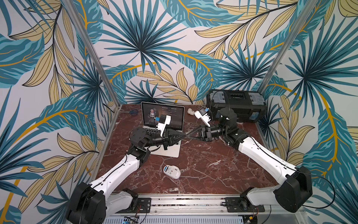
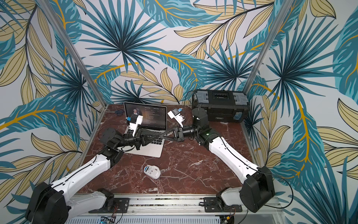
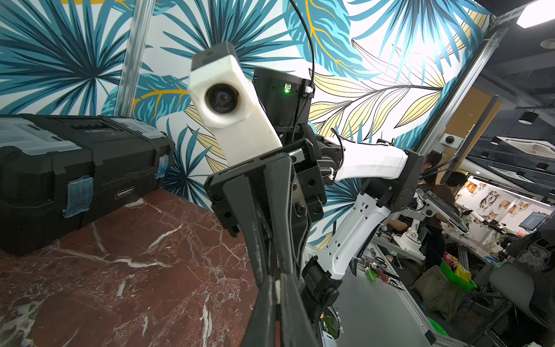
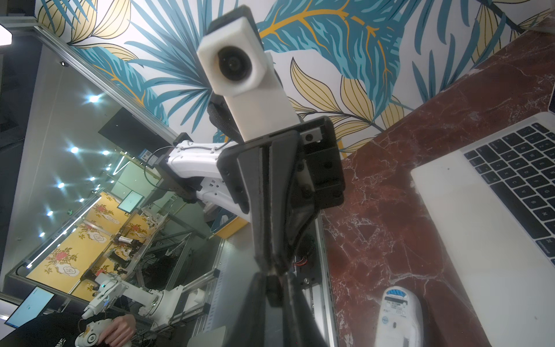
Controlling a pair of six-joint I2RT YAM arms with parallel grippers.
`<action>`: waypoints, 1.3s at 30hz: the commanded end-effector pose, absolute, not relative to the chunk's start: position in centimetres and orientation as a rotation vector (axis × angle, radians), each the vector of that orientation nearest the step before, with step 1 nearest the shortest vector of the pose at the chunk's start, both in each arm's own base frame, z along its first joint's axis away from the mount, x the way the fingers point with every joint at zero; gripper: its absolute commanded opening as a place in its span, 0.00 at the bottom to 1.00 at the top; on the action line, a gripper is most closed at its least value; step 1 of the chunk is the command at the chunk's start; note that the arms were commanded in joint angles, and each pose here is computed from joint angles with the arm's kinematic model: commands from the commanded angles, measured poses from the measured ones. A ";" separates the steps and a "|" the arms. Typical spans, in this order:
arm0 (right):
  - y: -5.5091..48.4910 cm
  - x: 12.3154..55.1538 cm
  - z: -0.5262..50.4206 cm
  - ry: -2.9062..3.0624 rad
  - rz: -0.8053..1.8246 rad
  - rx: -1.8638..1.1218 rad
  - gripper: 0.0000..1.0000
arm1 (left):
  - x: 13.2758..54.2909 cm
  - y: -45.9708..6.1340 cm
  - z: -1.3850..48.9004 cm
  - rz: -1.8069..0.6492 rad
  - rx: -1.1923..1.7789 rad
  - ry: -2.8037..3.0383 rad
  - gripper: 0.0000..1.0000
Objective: Remove the wireless mouse receiver from the laptop
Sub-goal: Adjust the USB plug.
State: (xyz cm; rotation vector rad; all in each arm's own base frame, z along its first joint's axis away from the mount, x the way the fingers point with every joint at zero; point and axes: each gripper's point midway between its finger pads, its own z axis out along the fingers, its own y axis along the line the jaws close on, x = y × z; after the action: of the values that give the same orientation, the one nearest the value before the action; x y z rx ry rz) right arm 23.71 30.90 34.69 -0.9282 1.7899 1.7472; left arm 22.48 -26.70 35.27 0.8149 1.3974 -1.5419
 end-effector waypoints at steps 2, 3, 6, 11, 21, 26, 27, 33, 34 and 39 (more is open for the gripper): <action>31.3 23.7 34.9 1.783 1.757 -0.945 0.15 | 22.0 -26.6 36.8 -1.523 0.835 1.343 0.00; 31.3 23.7 34.9 1.784 1.758 -0.945 0.15 | 22.0 -26.6 36.7 -1.523 0.834 1.344 0.00; 31.4 23.7 34.8 1.786 1.764 -0.944 0.16 | 22.1 -26.6 36.7 -1.523 0.829 1.349 0.00; 31.5 23.7 34.7 1.787 1.767 -0.946 0.23 | 22.2 -26.7 36.6 -1.522 0.830 1.351 0.00; 31.5 23.7 35.0 1.775 1.767 -0.953 0.00 | 22.2 -26.7 36.5 -1.525 0.833 1.352 0.00; 31.2 23.5 34.9 1.794 1.742 -0.963 0.00 | 22.3 -26.7 36.3 -1.516 0.825 1.354 0.11; 30.9 23.4 34.8 1.807 1.718 -0.965 0.00 | 22.5 -26.5 36.3 -1.505 0.810 1.357 0.37; 29.0 23.0 31.5 1.984 1.461 -1.015 0.00 | 25.4 -21.6 35.8 -1.366 0.550 1.382 0.64; 28.5 23.0 30.1 2.059 1.375 -1.031 0.00 | 26.4 -20.0 35.3 -1.325 0.466 1.404 0.64; 27.5 20.8 22.9 2.342 0.873 -1.318 0.00 | 30.3 -14.4 25.6 -1.183 0.030 1.789 0.57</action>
State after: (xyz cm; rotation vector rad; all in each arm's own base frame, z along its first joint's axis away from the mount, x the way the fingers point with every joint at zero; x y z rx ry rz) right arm 23.05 30.15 30.14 -1.0838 2.0669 1.2510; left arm 28.29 -16.80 32.67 0.3072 1.5216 -1.2437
